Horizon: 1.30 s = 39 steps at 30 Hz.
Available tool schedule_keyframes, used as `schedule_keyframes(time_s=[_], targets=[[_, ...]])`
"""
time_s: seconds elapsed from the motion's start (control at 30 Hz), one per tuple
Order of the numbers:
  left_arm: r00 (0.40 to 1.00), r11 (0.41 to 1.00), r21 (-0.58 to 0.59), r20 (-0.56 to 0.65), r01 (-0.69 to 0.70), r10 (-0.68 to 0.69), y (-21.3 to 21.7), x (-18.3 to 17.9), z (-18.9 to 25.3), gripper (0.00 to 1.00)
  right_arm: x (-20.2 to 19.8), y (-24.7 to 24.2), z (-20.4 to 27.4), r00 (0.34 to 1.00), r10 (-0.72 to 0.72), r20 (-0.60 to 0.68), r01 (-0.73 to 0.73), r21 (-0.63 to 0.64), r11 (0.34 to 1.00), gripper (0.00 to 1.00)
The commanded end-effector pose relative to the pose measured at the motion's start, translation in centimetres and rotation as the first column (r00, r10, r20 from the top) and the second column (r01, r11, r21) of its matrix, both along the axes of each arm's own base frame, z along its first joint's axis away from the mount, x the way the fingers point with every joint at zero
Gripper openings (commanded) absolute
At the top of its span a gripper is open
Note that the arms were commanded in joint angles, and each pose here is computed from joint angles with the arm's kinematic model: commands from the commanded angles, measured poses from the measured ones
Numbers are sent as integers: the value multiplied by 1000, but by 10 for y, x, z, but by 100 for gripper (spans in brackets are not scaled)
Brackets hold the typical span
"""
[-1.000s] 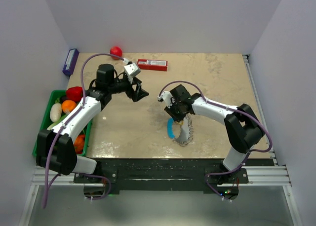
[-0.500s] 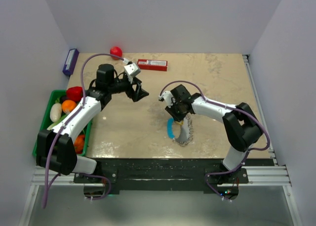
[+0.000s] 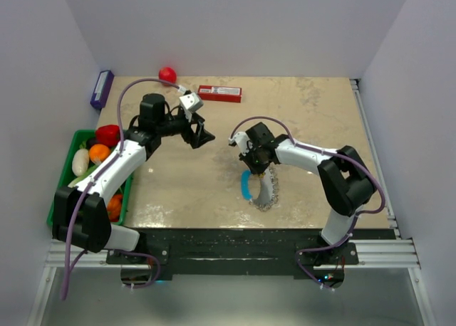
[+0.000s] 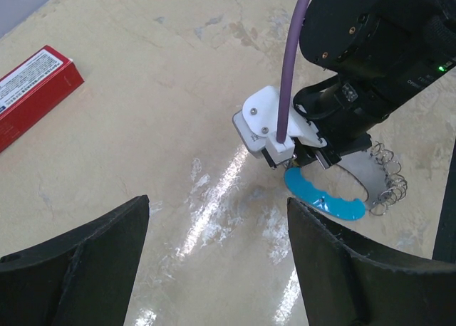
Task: Remove the keys from the keyring
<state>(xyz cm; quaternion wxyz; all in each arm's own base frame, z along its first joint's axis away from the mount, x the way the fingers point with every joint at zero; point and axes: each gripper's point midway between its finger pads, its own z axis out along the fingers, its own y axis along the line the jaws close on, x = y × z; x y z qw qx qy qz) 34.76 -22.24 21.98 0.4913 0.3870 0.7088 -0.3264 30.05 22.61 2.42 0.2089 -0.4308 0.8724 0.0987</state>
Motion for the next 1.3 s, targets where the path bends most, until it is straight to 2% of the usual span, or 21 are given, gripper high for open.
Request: schedule_keyframes(time_s=[0.0,0.37,0.67,0.8,0.83,0.87,0.9,1.03,1.27], targets=[[998,1000,-21,69,14,-12,0,1,16,82,7,2,5,1000,-8,30,8,14,1000,0],[996,995,-35,22,89,-89,-10,-1,2,83,18,-7,31,986,36,162,-34,-14,999,0],[969,962,-120,-8,244,-247,-32,-4,-2,84,14,-10,72,954,113,276,-120,10,993,0],[969,962,-124,-25,242,-247,-38,2,-6,84,10,-14,59,965,108,238,-110,-5,994,0],[969,962,-127,-28,242,-247,-39,2,-7,84,8,-16,52,969,103,227,-102,-14,995,4],[969,962,-128,-29,240,-245,-39,3,-7,84,10,-14,48,971,76,227,-79,3,997,12],[971,964,-131,-28,232,-237,-40,4,-6,84,8,-13,38,977,71,201,-73,2,997,14],[979,973,-119,-15,199,-202,-35,3,-8,84,4,-4,26,989,56,139,-60,27,998,16],[983,978,-98,9,182,-182,-29,-5,-5,84,-1,6,21,987,66,147,-71,24,997,22]])
